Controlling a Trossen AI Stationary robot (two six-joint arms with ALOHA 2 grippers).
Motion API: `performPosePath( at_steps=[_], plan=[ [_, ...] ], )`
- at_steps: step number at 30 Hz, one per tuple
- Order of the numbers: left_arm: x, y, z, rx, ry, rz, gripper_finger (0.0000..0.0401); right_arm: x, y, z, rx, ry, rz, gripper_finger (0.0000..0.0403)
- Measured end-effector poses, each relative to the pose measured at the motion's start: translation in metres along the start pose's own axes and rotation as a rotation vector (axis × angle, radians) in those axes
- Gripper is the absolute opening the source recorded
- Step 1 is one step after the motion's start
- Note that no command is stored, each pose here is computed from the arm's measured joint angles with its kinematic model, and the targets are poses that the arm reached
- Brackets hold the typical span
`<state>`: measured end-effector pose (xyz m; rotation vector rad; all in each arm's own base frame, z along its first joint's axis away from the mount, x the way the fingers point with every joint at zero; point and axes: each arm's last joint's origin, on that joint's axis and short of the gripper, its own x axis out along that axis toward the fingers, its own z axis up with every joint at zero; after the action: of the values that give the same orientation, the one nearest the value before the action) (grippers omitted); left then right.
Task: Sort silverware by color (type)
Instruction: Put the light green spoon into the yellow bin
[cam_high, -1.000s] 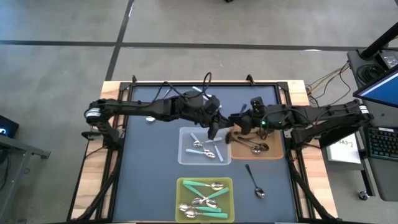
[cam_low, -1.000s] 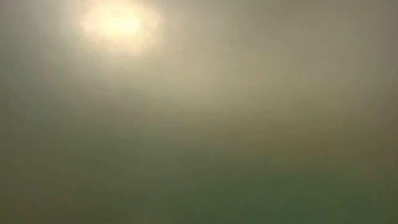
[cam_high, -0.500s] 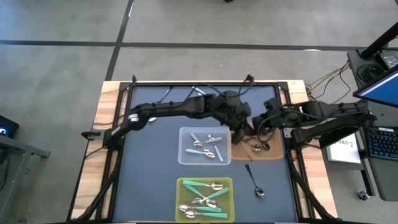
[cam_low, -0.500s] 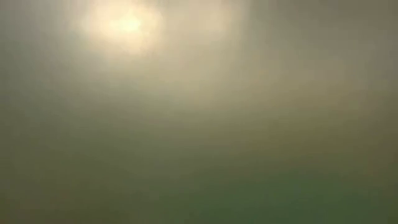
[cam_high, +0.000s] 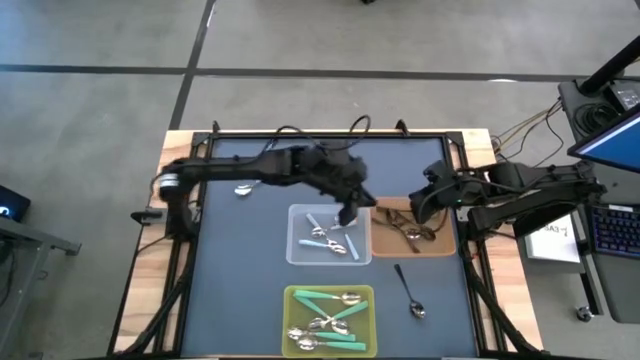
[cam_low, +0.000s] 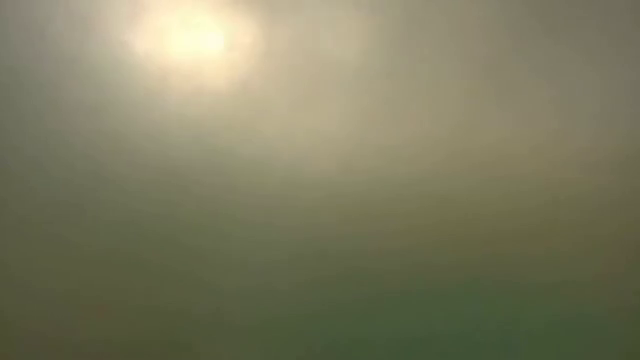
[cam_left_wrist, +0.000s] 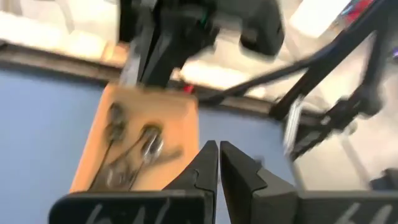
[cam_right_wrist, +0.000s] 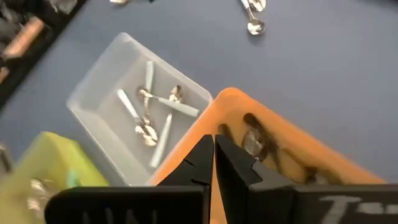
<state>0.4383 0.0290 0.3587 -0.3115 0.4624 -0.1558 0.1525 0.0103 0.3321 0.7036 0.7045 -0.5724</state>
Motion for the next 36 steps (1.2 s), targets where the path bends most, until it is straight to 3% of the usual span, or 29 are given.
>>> performPosePath(
  at_steps=[2, 6, 12, 20, 27, 31, 36],
  plan=[
    [-0.015, -0.001, -0.011, 0.001, 0.028, 0.055, 0.0000, 0.005, 0.002, 0.001, -0.046, -0.020, -0.031, 0.0009],
    [-0.041, 0.002, -0.041, -0.033, 0.073, 0.179, 0.0000, 0.019, 0.010, 0.004, -0.006, -0.054, -0.061, 0.0009],
    [-0.077, 0.005, -0.088, -0.115, 0.095, 0.290, 0.0000, 0.057, 0.024, 0.006, -0.064, 0.019, -0.108, 0.0014],
    [-0.111, 0.009, -0.136, -0.191, 0.134, 0.362, 0.0000, 0.103, 0.033, 0.013, -0.079, 0.114, -0.109, 0.0086],
    [-0.132, 0.019, -0.171, -0.190, 0.258, 0.533, 0.0000, 0.127, 0.031, 0.023, 0.062, 0.108, -0.169, 0.0144],
    [-0.141, 0.032, -0.192, -0.182, 0.364, 0.683, 0.0000, 0.139, 0.031, 0.025, 0.118, 0.109, -0.192, 0.0146],
    [-0.145, 0.049, -0.209, -0.166, 0.429, 0.761, 0.0000, 0.153, 0.033, 0.026, 0.148, 0.095, -0.181, 0.0134]
  ],
)
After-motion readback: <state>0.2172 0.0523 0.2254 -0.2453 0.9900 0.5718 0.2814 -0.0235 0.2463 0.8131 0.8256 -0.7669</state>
